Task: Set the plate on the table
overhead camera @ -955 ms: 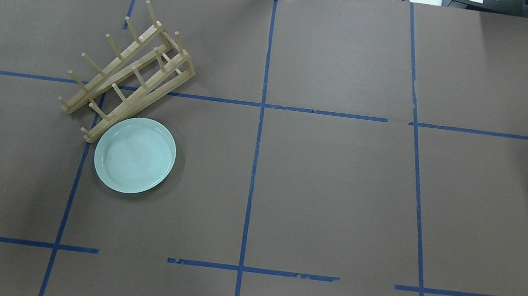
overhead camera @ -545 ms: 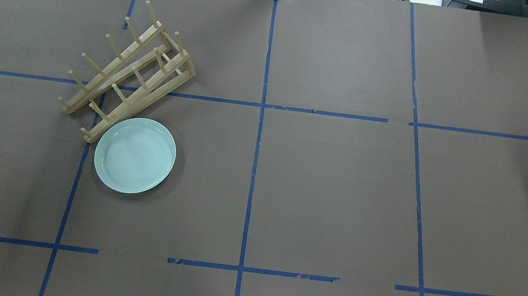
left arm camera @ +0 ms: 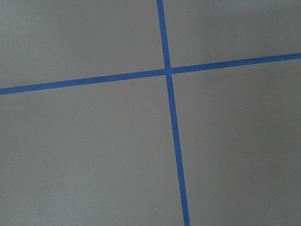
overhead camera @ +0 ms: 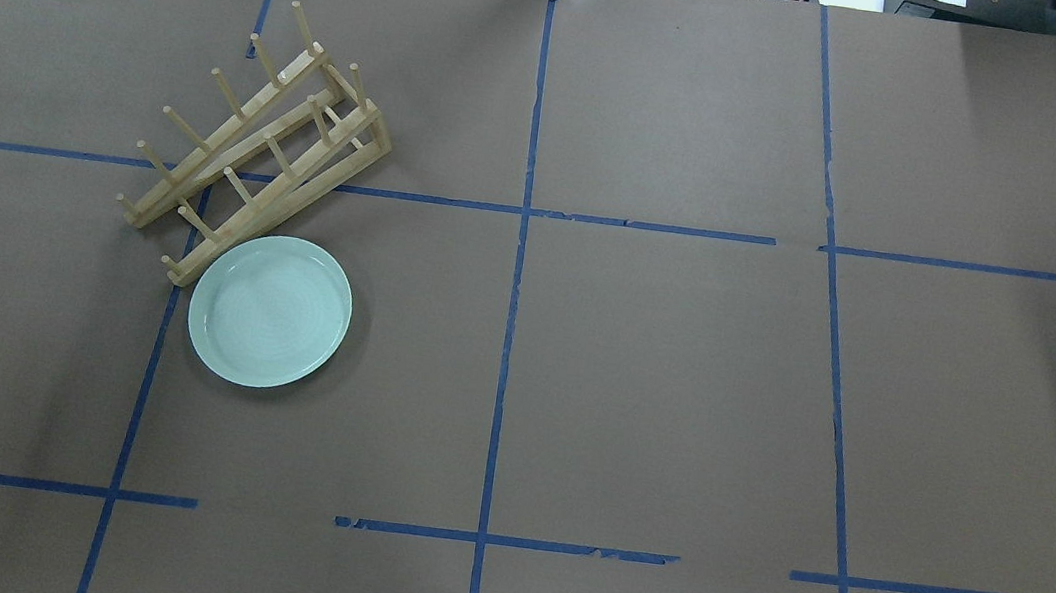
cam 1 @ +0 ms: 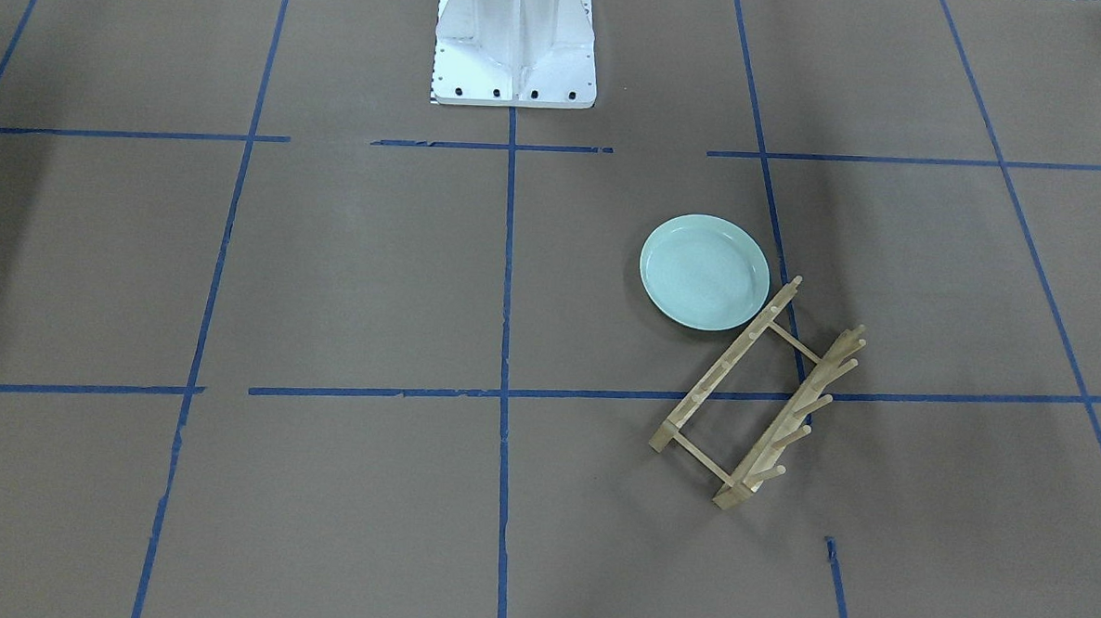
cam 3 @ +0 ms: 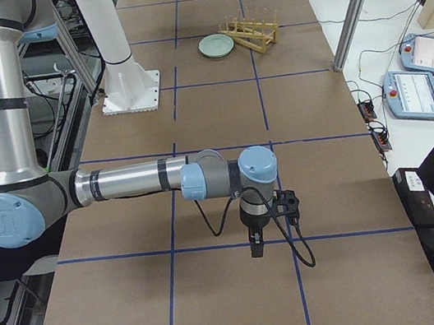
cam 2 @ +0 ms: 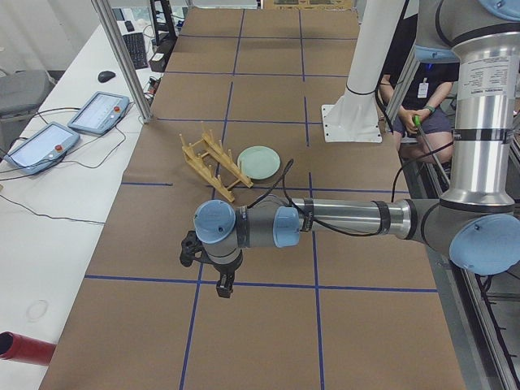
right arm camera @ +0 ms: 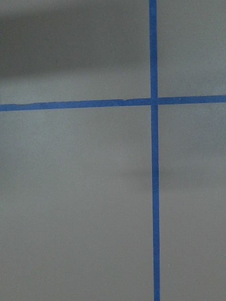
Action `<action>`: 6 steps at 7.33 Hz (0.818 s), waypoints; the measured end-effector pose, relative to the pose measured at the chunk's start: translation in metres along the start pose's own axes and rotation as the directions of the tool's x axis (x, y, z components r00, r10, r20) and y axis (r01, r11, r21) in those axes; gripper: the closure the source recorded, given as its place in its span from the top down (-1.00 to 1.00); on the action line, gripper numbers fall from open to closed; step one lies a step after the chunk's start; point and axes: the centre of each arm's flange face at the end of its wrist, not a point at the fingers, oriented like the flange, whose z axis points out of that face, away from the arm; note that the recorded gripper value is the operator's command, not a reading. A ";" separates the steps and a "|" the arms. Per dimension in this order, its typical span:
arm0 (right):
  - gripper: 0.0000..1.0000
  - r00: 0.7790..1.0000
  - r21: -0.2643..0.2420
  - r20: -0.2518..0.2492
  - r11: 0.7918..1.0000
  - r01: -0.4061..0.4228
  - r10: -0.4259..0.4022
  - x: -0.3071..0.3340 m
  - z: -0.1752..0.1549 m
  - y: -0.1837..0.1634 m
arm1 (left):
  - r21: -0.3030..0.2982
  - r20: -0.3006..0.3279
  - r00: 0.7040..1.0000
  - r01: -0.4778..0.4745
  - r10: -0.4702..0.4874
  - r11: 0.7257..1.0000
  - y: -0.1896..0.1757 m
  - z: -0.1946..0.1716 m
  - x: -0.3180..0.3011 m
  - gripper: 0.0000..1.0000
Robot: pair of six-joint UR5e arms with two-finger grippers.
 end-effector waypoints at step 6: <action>1.00 1.000 -0.001 0.000 1.000 0.000 0.000 0.000 0.000 0.000 | -0.001 0.015 1.000 -0.002 0.002 1.000 -0.002 -0.001 0.000 1.00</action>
